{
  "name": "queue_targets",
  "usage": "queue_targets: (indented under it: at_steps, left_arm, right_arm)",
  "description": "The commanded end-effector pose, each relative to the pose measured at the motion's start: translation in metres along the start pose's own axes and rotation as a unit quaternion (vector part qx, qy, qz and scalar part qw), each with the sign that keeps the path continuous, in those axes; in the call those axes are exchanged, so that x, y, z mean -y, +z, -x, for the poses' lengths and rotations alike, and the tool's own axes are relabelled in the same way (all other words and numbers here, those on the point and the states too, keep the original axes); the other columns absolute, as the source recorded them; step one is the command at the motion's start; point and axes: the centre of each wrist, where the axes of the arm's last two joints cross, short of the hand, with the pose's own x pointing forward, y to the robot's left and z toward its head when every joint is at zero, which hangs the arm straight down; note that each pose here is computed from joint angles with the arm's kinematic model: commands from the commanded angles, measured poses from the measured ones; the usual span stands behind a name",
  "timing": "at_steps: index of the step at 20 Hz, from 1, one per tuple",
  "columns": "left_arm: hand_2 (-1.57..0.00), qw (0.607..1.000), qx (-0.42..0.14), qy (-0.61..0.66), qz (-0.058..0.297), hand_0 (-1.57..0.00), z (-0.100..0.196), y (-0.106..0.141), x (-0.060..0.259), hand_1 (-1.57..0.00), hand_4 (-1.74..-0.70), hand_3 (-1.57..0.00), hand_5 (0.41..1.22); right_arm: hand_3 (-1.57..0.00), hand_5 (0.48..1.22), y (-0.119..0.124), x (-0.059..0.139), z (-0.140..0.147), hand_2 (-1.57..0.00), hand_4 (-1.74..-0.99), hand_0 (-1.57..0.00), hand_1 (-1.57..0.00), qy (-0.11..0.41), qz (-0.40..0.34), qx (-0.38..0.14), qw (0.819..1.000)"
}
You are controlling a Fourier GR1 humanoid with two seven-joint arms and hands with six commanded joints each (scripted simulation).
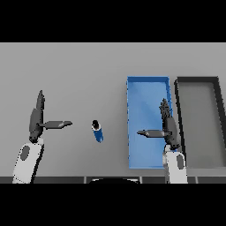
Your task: Pick up the blue pipe and place it into the blue bin.
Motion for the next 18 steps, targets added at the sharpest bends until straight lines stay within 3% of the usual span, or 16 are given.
queue_targets:
  at_steps: [1, 6, 7, 9, 15, 18]
  left_arm:
    - [0.00, 1.000, 0.002, 0.000, 0.000, 0.00, 0.000, 0.000, 0.000, 0.00, -0.97, 0.00, 0.593]
    - [0.00, 1.000, 0.004, -0.001, -0.002, 0.00, 0.000, 0.001, -0.004, 0.00, -0.97, 0.00, 0.593]
    - [0.00, 0.998, 0.022, -0.036, 0.055, 0.00, 0.004, 0.006, -0.018, 0.00, -0.97, 0.00, 0.593]
    - [0.00, 0.991, 0.031, -0.071, 0.111, 0.00, 0.011, 0.012, -0.038, 0.00, -0.96, 0.00, 0.590]
    - [0.00, 0.980, 0.048, -0.072, 0.177, 0.00, 0.009, 0.016, -0.042, 0.00, -0.97, 0.00, 0.594]
    - [0.00, 0.966, 0.046, -0.085, 0.238, 0.00, 0.003, 0.032, -0.045, 0.00, -1.01, 0.00, 0.561]
  right_arm:
    - [0.00, 0.629, 0.000, 0.000, 0.000, 0.00, -1.205, 0.00, 0.00, 0.000, 0.000, 0.000, 1.000]
    - [0.00, 0.629, 0.003, -0.004, 0.001, 0.00, -1.205, 0.00, 0.00, -0.001, -0.002, 0.002, 1.000]
    - [0.00, 0.629, 0.009, 0.009, -0.003, 0.00, -1.205, 0.00, 0.00, 0.071, -0.019, 0.043, 0.996]
    - [0.00, 0.627, 0.022, 0.019, -0.007, 0.00, -1.197, 0.00, 0.00, 0.136, -0.037, 0.066, 0.988]
    - [0.00, 0.621, 0.031, 0.016, -0.016, 0.00, -1.197, 0.00, 0.00, 0.157, -0.048, 0.064, 0.984]
    - [0.00, 0.617, 0.027, 0.015, -0.014, 0.00, -1.180, 0.00, 0.00, 0.162, -0.051, 0.055, 0.984]
